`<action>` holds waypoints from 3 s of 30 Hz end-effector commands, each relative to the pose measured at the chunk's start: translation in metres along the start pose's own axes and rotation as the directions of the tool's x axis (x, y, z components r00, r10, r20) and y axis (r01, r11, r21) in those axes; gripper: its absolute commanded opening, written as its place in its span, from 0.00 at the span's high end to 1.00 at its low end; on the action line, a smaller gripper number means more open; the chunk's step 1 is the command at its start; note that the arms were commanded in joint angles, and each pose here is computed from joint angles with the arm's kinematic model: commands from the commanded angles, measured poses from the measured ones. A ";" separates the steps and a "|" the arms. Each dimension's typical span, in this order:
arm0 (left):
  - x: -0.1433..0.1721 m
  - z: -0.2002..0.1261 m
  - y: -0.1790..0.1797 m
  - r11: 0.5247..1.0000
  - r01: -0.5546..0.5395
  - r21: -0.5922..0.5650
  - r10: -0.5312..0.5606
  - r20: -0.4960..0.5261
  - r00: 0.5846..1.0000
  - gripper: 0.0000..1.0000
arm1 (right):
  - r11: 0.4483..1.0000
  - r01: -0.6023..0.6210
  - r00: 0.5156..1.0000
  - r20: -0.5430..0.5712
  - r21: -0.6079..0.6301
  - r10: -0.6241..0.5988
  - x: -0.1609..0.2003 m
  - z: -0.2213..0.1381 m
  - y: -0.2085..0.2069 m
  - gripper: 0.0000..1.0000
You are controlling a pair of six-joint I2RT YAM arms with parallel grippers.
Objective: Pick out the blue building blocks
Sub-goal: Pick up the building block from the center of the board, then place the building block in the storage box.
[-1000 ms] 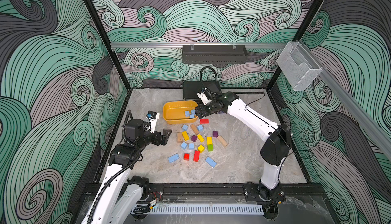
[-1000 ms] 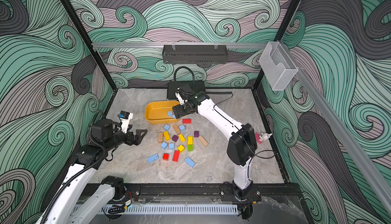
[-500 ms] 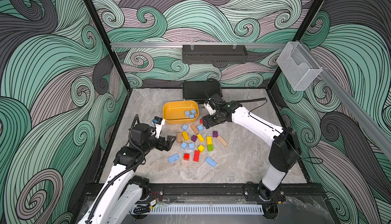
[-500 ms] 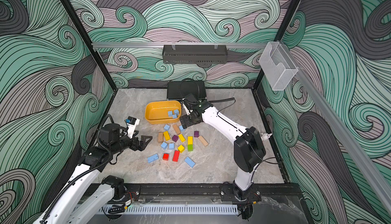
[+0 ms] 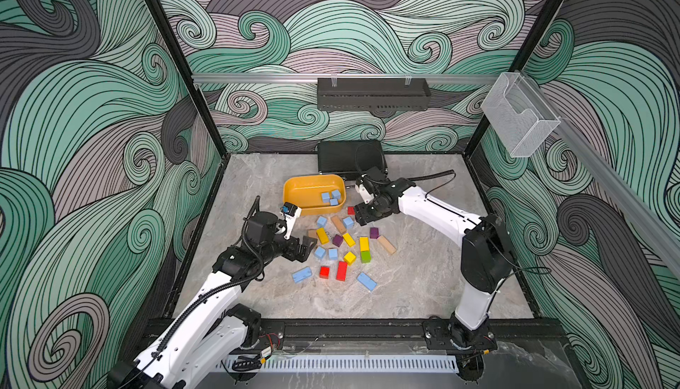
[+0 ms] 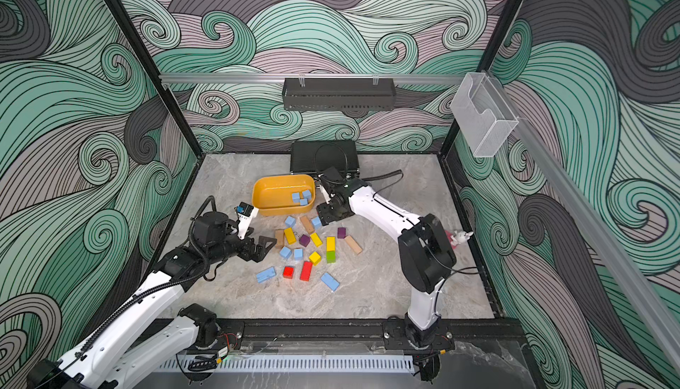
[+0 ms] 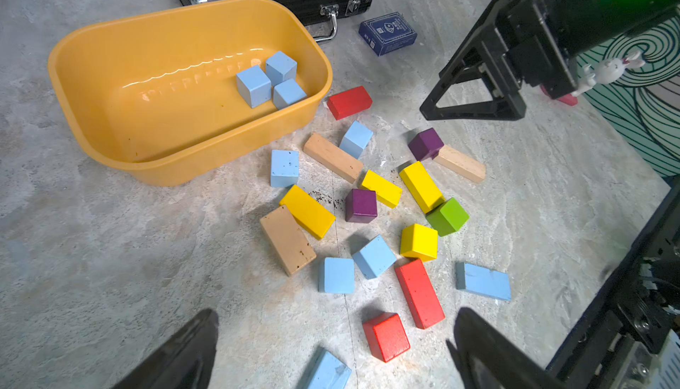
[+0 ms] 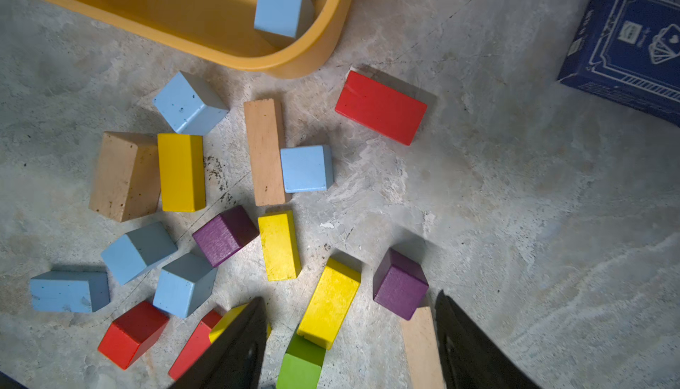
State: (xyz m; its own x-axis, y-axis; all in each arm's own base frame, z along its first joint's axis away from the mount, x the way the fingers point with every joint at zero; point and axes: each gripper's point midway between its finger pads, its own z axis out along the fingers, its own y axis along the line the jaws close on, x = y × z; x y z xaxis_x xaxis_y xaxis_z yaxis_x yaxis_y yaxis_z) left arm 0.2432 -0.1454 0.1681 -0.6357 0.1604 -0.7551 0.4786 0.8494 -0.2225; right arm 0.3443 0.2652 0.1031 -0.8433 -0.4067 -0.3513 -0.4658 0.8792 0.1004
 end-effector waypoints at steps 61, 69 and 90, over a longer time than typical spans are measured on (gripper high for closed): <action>-0.024 -0.016 0.026 0.983 0.005 -0.182 0.006 0.063 0.998 0.01 | 0.999 0.003 0.996 -0.086 -0.034 -0.006 -0.022 0.060 0.023 0.99; -0.042 -0.033 0.023 0.978 -0.074 -0.197 0.088 0.064 0.994 0.01 | 0.998 0.018 1.000 0.019 -0.064 -0.017 -0.041 0.014 0.033 1.00; -0.073 -0.044 0.066 0.959 0.074 -0.274 -0.040 0.127 0.991 0.01 | 0.984 0.037 0.982 0.189 -0.174 -0.003 -0.120 -0.031 0.071 1.00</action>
State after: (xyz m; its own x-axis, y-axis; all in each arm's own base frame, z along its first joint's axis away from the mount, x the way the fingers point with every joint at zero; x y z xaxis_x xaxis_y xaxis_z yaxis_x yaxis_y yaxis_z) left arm 0.2913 -0.0778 0.2329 -0.5727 0.0831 -0.8156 0.2393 0.9685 -0.0693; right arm 0.4073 0.3614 0.1950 -0.7530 -0.3449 -0.5604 -0.5433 0.8064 0.2337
